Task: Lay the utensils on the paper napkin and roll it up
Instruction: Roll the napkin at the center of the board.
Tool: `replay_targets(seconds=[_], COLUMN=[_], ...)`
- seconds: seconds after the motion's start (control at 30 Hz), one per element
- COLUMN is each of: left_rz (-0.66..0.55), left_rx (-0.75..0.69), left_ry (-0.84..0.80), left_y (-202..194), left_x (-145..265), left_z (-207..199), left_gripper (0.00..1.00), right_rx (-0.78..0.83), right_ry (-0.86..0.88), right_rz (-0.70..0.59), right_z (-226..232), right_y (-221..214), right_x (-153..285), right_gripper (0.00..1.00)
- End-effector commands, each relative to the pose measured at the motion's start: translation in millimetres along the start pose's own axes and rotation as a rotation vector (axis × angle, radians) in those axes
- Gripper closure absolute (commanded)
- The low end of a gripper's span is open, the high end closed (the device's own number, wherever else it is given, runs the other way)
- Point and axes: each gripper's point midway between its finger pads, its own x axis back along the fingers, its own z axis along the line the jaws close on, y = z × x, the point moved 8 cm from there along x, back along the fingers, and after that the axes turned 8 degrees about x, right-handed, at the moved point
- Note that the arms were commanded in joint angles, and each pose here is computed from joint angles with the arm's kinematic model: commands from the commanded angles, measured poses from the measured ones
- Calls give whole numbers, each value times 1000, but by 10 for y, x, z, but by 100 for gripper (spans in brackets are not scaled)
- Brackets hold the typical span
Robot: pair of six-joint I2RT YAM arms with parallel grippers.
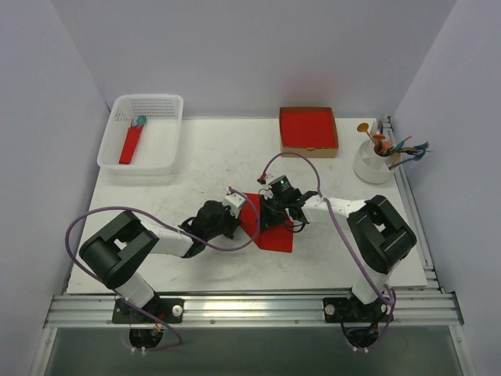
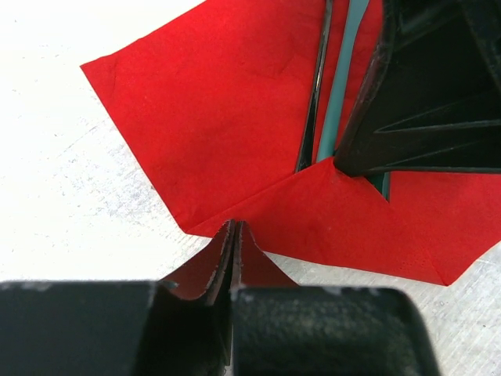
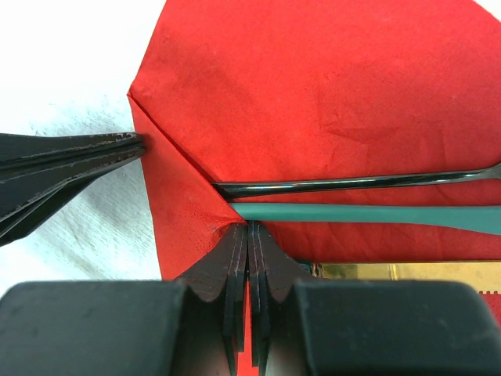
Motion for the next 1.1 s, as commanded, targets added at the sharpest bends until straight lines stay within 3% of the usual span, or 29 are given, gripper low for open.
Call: replay_targets(seconds=[0.0, 0.53, 0.6, 0.7, 1.07], left_rz=[-38, 50, 49, 42, -36], left_rx=[2, 62, 61, 64, 75], left_ry=[-16, 152, 153, 159, 151], left_y=[109, -60, -60, -49, 271], left_x=[-59, -114, -107, -107, 57], left_z=[-38, 109, 114, 115, 50], left_gripper=[98, 96, 93, 78, 72], right_rx=[-14, -15, -14, -9, -18], right_ry=[-51, -54, -54, -52, -54], right_rz=[92, 98, 99, 100, 103], right_z=[-119, -122, -124, -119, -126], right_y=[-213, -223, -227, -225, -231], right_x=[5, 4, 1, -2, -16], right_gripper=[100, 100, 100, 100, 100])
